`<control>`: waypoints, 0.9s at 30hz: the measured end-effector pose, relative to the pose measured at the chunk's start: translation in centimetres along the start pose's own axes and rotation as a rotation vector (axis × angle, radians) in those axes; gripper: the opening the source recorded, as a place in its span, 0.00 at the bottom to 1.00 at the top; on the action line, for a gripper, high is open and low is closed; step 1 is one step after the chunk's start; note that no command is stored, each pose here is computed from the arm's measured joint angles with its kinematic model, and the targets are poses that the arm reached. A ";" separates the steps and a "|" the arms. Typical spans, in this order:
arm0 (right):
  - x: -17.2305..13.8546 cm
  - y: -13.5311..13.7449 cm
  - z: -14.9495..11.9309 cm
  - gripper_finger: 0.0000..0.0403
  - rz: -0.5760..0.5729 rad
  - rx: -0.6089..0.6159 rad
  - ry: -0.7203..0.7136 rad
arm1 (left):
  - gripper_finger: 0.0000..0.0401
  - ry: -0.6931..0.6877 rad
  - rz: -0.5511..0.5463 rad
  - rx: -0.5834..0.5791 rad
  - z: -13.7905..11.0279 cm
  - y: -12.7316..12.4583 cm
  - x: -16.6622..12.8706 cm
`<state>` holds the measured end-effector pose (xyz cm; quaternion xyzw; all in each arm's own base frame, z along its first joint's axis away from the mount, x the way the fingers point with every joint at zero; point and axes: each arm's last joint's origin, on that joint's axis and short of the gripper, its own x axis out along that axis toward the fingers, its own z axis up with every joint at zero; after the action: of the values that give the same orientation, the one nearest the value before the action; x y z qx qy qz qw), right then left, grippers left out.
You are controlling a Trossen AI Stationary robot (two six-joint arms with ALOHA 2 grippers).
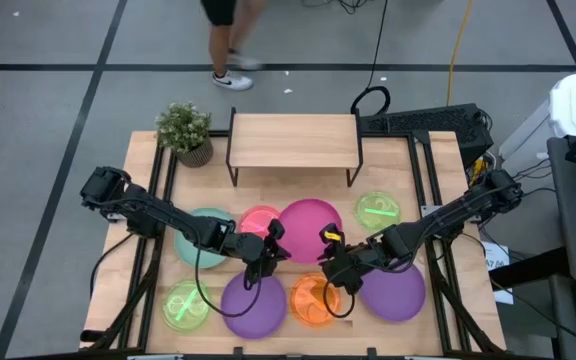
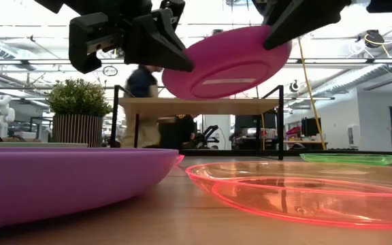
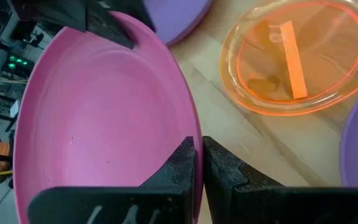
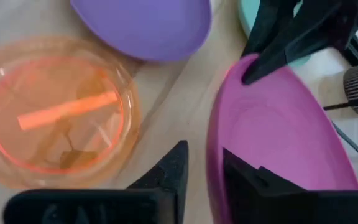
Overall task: Place and stack plates onto a shelf
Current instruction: Put the pink plate on the shelf
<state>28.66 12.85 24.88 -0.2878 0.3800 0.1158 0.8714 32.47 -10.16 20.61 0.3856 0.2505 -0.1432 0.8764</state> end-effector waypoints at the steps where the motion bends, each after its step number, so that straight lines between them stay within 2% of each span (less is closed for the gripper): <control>1: 0.0 0.0 0.1 0.20 -0.002 0.009 -0.014 | 0.05 -0.001 0.001 0.000 0.0 0.0 0.0; 6: -0.3 -0.2 0.7 0.30 -0.017 0.038 -0.075 | 0.05 0.002 -0.004 0.000 0.0 0.0 0.0; 12: -2.4 -0.7 1.2 0.36 -0.033 0.140 -0.159 | 0.05 0.010 0.002 -0.020 0.0 0.0 0.0; 18: -5.5 -0.9 1.7 0.36 -0.021 0.195 -0.271 | 0.05 0.025 0.034 -0.013 0.3 0.5 -0.1; 27: -7.7 0.2 1.5 0.31 0.022 0.163 -0.293 | 0.04 0.118 0.033 -0.048 1.9 4.1 -1.0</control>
<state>24.18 14.08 31.24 -0.1921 0.2599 0.1348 0.9367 34.10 -8.83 24.68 0.3764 0.2988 -0.0996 0.8713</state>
